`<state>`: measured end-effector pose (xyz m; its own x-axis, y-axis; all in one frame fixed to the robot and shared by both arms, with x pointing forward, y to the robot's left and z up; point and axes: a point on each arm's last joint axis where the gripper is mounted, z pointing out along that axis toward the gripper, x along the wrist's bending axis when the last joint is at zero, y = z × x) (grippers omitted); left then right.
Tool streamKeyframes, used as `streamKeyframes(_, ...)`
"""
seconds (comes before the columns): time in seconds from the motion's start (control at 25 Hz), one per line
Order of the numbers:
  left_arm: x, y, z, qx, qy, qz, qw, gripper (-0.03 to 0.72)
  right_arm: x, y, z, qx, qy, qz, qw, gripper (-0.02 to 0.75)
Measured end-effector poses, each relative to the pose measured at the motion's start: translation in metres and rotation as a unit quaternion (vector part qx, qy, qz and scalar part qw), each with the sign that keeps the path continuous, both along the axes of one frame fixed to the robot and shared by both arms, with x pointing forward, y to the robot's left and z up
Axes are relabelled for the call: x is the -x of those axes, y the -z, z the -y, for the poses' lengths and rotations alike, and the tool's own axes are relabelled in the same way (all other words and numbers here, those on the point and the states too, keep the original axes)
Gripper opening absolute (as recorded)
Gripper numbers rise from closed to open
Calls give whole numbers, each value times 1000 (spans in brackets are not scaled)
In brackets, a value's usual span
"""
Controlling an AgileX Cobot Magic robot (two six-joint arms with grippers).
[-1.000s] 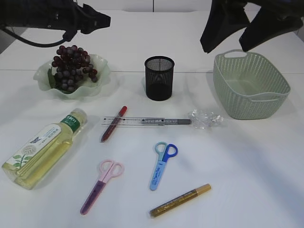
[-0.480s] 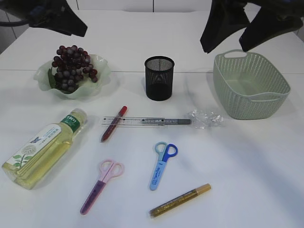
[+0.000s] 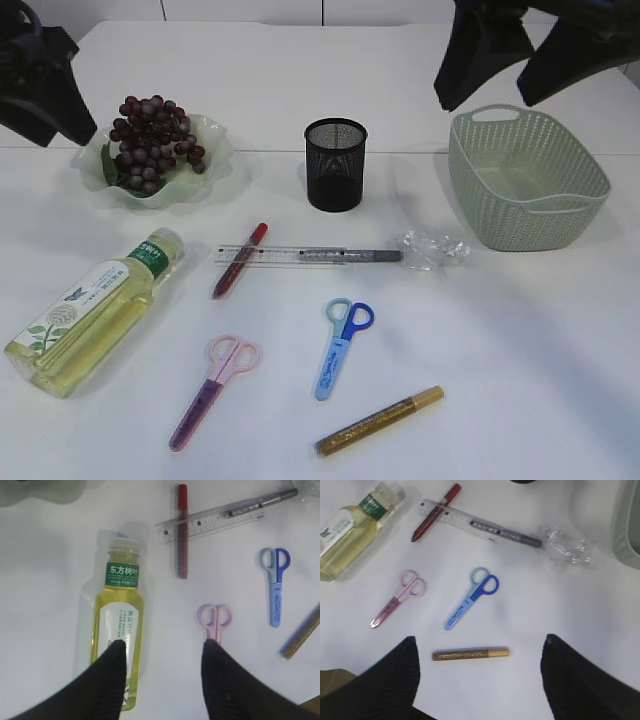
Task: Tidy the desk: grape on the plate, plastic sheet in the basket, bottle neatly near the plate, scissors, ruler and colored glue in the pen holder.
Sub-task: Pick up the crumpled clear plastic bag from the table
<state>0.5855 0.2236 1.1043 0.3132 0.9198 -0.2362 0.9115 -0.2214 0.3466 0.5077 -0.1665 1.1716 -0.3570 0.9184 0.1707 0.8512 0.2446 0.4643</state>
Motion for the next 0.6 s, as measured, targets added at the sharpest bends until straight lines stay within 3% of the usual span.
streamKeyframes(0.32,16,-24,-5,-2,-25,24,999,360,14,8,20,45,70,3,997,584)
streamKeyframes(0.6,52,-69,-10,12,-32,87,996,360,41,33,36,12,110,61,992,584)
